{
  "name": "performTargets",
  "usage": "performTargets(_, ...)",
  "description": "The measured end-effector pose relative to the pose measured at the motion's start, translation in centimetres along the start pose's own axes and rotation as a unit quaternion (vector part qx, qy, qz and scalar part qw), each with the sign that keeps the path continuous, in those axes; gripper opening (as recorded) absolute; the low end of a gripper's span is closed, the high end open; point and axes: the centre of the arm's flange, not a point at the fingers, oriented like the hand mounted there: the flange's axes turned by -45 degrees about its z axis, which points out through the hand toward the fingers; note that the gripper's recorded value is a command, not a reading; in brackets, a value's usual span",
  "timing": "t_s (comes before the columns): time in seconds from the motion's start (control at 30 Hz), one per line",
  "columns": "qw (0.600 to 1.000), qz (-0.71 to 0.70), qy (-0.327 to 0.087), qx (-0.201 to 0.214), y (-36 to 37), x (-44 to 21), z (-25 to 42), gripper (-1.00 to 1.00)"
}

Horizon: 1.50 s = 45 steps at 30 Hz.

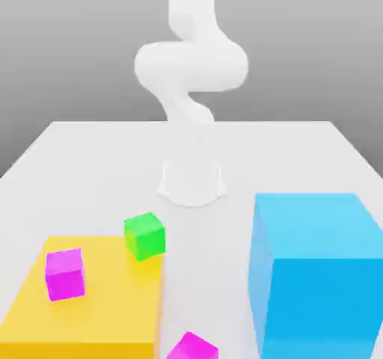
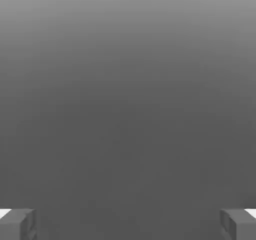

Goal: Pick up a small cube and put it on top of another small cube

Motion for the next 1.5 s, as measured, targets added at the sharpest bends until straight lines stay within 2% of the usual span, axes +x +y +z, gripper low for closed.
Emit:
performTargets(0.2,0.987,-0.068,-0.137,0.045,-12.8,-6.5,12.7,0.0)
performTargets(0.43,0.941,-0.157,-0.291,0.066,-25.1,-22.5,21.7,0.0)
performTargets(0.5,0.922,-0.184,-0.334,0.065,-27.4,-28.3,23.2,0.0)
performTargets(0.6,0.907,-0.188,-0.372,0.064,-25.8,-34.3,26.6,0.0)
performTargets(0.73,0.899,-0.171,-0.398,0.062,-21.1,-39.7,29.8,0.0)
performTargets(0.87,0.917,-0.134,-0.372,0.057,-14.8,-39.5,31.9,0.0)
performTargets(1.17,0.922,-0.128,-0.361,0.055,-13.9,-43.3,36.2,0.0)
performTargets(1.2,0.922,-0.129,-0.362,0.056,-13.8,-43.9,36.7,-1.0)
performTargets(1.5,0.922,-0.129,-0.36,0.055,-13.9,-43.2,36.1,-1.0)
